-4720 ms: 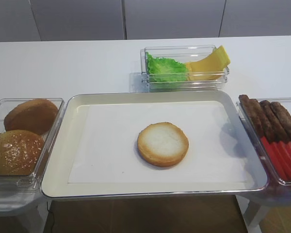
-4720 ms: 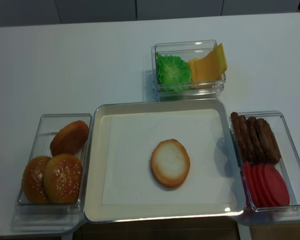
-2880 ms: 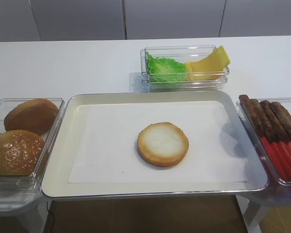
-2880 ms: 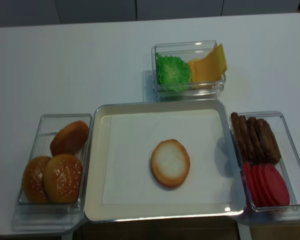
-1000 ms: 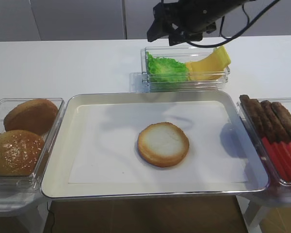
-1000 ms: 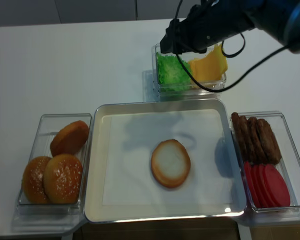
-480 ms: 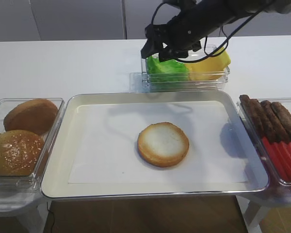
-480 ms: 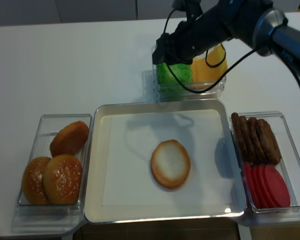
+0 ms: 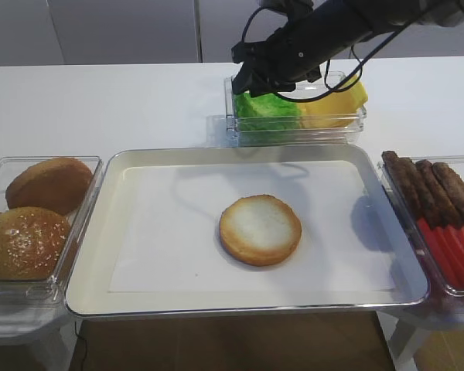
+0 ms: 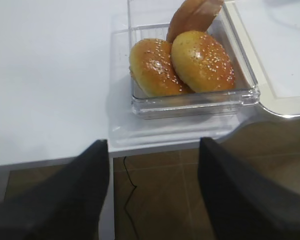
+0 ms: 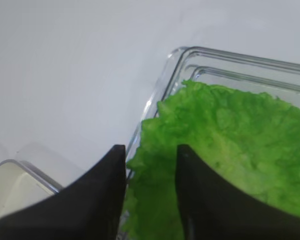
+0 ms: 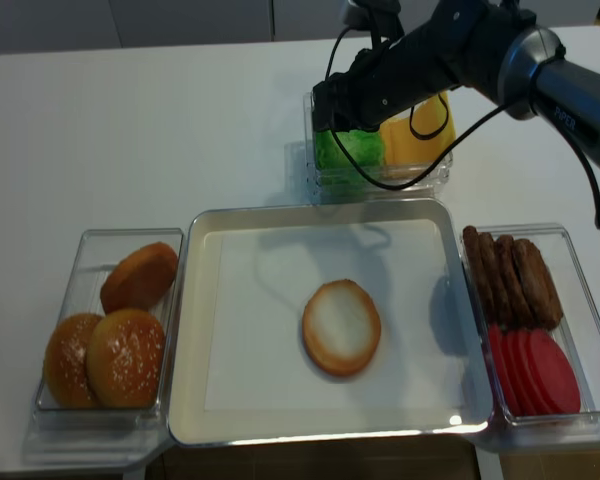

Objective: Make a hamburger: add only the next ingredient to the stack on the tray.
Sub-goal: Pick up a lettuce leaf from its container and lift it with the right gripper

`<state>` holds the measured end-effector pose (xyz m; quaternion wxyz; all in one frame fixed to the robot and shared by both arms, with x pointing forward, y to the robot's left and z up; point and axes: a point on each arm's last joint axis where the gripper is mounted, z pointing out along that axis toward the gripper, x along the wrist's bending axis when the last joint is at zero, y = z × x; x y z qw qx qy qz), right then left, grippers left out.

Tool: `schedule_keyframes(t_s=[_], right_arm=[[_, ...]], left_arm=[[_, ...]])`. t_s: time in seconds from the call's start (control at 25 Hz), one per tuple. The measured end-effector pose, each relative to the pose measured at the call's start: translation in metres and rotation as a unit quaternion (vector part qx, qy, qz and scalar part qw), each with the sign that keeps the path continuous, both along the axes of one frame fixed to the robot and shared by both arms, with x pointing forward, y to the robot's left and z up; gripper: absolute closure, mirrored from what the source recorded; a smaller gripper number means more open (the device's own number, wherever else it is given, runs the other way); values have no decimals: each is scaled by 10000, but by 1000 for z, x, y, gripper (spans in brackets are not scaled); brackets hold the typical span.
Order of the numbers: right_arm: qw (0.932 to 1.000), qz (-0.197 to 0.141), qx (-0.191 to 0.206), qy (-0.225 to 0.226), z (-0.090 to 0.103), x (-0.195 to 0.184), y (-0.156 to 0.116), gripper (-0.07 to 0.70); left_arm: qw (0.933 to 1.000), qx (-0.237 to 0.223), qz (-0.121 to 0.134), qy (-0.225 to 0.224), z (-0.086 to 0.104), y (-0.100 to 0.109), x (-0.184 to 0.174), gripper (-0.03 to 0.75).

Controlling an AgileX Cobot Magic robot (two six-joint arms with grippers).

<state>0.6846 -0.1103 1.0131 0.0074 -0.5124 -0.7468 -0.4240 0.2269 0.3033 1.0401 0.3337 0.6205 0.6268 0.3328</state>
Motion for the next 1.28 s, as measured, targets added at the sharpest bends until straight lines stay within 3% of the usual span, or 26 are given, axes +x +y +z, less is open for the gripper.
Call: schedule_keyframes(t_s=[0.24,0.64,0.96,1.28], right_arm=[[10000,-13,26,63,-5,1,1,398],[10000,-26,38,81,-6,2,1,587],[10000,9,29,68,-5,1,1,595],[9999,54,26,-89,11,-4,-1,595]], left_arm=[[10000,0,0,0,0,0,0,296],[10000,0,0,0,0,0,0,296],[10000,0,0,0,0,0,0,296],[10000,0,0,0,0,0,0,296]])
